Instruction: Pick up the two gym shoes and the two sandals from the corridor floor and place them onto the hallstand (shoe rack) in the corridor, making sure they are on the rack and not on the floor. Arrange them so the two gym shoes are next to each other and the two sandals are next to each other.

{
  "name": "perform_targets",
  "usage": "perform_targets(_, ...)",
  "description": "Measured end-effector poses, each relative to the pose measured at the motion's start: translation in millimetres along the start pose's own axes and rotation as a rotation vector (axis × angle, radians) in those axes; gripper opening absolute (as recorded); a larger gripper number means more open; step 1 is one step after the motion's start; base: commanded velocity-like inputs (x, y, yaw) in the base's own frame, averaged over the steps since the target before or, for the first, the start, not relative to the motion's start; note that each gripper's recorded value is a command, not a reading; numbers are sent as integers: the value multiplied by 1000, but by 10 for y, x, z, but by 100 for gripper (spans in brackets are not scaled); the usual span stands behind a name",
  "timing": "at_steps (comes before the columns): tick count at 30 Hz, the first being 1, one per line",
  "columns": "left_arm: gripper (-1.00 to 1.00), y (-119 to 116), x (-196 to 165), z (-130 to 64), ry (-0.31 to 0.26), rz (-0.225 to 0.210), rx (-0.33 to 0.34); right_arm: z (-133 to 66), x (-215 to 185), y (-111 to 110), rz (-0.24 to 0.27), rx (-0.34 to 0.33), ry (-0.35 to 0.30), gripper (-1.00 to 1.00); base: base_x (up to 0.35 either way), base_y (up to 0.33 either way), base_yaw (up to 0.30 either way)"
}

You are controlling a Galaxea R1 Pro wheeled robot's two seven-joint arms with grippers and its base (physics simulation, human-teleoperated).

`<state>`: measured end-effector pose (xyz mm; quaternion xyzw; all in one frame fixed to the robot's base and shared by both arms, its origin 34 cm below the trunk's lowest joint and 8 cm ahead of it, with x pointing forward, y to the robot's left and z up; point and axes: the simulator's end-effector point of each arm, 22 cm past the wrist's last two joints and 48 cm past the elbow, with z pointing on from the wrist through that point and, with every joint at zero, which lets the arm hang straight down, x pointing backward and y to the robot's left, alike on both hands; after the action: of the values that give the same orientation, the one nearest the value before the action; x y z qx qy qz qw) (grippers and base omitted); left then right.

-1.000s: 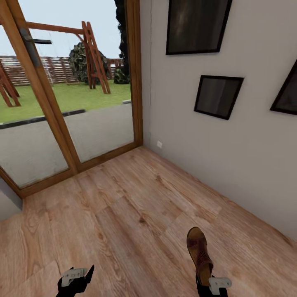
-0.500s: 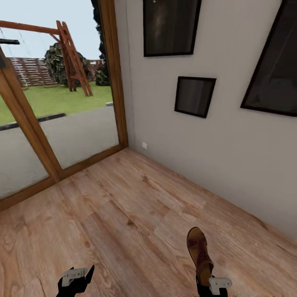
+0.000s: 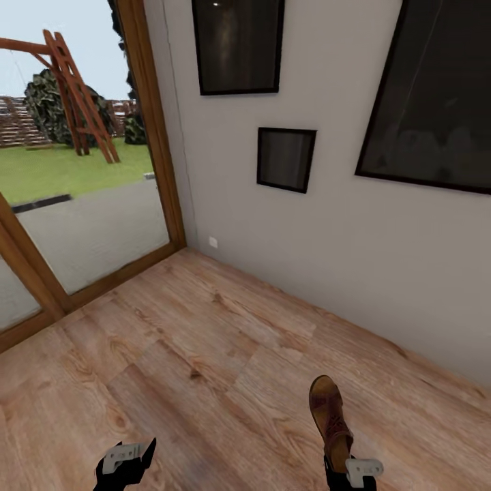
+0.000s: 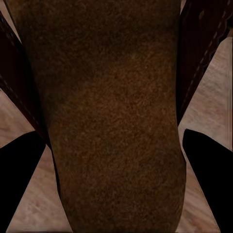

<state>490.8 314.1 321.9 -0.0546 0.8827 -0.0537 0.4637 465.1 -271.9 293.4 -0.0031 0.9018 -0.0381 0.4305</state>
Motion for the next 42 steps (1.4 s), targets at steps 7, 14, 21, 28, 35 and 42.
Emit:
perform_targets(7, 100, -1, 3, -1, 1, 0, 0, 4, -15, 1, 1, 0, -3, -100, 0, 0, -277)
perform_targets(14, 100, -2, -6, -1, -1, 0, 0, 5, -29, -6, 0, 0, -6, -100, 0, 0, -289)
perform_targets(21, 100, -3, -17, -1, -4, 0, 0, 5, -41, -12, 0, 1, -9, -100, 0, 0, -294)
perform_targets(28, 100, -5, -29, -1, -6, 0, 1, 5, -52, -13, 0, 1, -12, -100, 0, 0, -295)
perform_targets(35, 100, -6, -39, -1, -8, 0, 1, 5, -63, -13, 0, 1, -14, -100, 0, 0, -295)
perform_targets(42, 100, -8, -42, -1, -9, 0, 2, 4, -60, -13, 0, 1, -13, -100, 0, 0, -295)
